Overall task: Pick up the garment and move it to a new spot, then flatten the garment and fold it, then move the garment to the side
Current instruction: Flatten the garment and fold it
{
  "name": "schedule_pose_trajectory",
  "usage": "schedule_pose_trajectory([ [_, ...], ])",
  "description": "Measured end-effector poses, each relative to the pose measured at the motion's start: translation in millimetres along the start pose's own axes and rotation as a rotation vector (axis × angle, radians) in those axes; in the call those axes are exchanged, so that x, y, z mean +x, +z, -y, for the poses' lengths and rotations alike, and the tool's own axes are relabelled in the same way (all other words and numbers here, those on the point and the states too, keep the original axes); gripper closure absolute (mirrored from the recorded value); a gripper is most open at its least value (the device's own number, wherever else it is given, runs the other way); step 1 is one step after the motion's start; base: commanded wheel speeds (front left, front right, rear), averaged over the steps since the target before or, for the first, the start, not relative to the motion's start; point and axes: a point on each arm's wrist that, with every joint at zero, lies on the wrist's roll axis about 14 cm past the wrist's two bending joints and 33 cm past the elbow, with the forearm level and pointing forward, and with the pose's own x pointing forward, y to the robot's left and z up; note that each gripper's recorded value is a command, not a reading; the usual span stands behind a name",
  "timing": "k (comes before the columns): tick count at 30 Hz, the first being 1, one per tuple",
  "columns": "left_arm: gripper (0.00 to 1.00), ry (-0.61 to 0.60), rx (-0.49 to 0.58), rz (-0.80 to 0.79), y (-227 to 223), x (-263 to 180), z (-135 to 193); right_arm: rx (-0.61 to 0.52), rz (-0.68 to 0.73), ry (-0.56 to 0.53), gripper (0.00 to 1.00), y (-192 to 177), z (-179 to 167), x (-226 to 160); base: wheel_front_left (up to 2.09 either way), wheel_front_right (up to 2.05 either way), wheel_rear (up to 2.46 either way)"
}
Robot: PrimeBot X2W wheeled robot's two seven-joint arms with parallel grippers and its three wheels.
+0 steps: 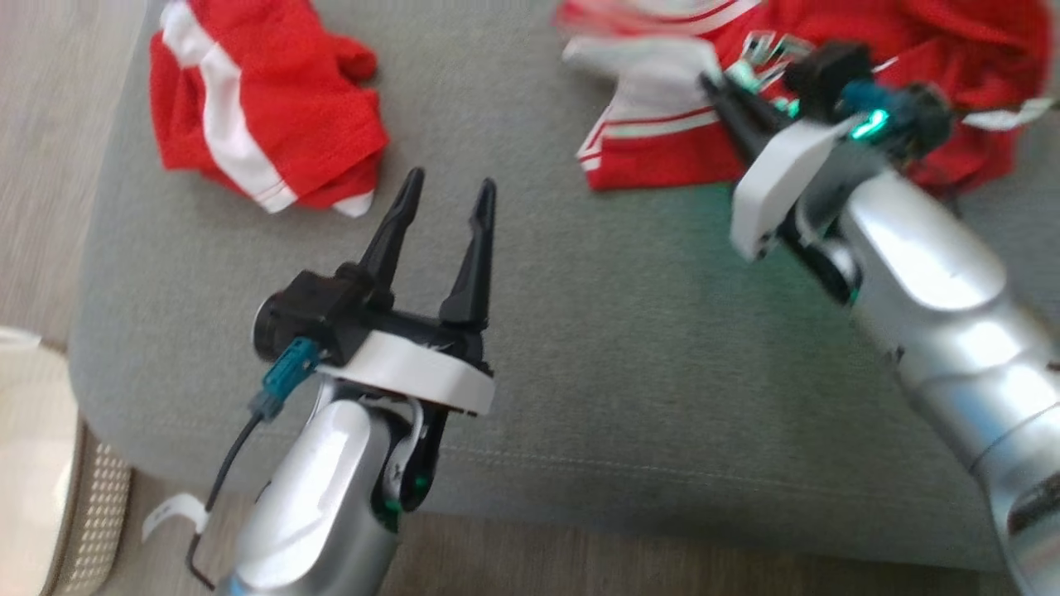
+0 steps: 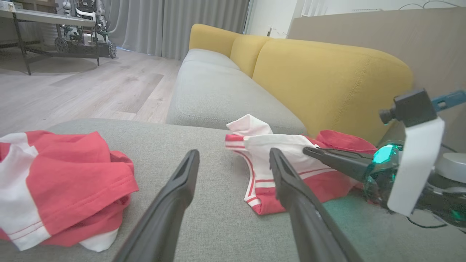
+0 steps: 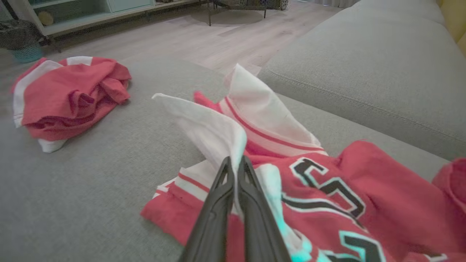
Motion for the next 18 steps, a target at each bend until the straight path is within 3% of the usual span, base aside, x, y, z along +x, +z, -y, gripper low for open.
schedule_pose_trajectory([
  [6, 0.00, -0.024, -0.003, 0.012, 5.3, -7.4, 12.3, -0.005, 0.026, 0.034, 1.00, 8.0, -18.3, -34.3, 0.00, 0.00, 0.00],
  [12, 0.00, -0.046, -0.009, 0.024, 10.9, -13.5, 21.1, -0.010, -0.059, 0.067, 1.00, -20.9, -40.2, -64.6, 0.00, 0.00, 0.00],
  [13, 0.00, -0.049, -0.009, 0.025, 11.2, -14.6, 22.5, -0.011, -0.080, 0.070, 0.75, -28.2, -43.2, -70.1, 0.00, 0.00, 0.00],
  [14, 0.00, -0.051, -0.008, 0.025, 11.6, -15.4, 23.5, -0.014, -0.096, 0.069, 0.00, -34.2, -44.4, -75.2, 0.00, 0.00, 0.00],
  [18, 0.00, -0.055, -0.002, 0.042, 17.7, -15.6, 25.3, 0.002, -0.144, 0.050, 0.00, -48.9, -43.7, -90.6, 0.00, 0.00, 0.00],
])
